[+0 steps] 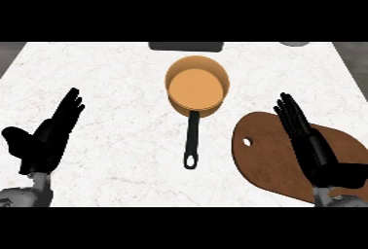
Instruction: Pick the tomato from the cutting board and place it in the pot
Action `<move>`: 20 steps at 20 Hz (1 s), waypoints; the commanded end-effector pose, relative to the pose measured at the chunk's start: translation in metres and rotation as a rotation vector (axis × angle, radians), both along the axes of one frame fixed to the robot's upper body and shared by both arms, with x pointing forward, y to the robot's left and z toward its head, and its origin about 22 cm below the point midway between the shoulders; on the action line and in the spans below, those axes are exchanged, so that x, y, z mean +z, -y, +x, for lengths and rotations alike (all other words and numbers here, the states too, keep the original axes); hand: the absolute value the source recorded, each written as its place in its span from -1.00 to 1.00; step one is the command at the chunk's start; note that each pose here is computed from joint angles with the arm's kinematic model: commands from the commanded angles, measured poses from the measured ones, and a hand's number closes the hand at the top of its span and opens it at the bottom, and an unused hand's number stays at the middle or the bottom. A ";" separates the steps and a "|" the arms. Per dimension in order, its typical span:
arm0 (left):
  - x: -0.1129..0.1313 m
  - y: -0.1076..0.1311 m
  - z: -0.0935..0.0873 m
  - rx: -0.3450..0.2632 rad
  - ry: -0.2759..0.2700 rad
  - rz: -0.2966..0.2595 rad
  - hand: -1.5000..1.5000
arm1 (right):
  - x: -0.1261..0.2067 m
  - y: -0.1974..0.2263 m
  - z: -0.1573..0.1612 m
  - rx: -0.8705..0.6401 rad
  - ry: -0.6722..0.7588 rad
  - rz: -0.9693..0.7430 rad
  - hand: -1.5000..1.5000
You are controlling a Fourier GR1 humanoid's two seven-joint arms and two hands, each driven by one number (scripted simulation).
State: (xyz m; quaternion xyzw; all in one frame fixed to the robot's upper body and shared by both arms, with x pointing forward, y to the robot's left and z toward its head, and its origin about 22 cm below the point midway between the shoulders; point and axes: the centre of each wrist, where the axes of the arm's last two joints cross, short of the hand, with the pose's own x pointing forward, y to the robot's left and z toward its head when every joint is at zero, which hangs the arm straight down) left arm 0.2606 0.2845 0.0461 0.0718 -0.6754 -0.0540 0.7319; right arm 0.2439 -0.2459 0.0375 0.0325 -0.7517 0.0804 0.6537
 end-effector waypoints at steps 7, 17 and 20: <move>-0.011 -0.006 -0.017 0.182 0.130 -0.085 0.00 | 0.029 0.171 -0.053 -0.696 0.230 -0.466 1.00; -0.044 0.038 -0.025 0.100 0.211 -0.125 0.00 | -0.001 0.125 -0.166 -0.936 0.647 -0.215 -1.00; -0.038 0.050 -0.028 0.083 0.218 -0.133 0.00 | 0.016 0.125 -0.200 -0.921 0.524 -0.307 -1.00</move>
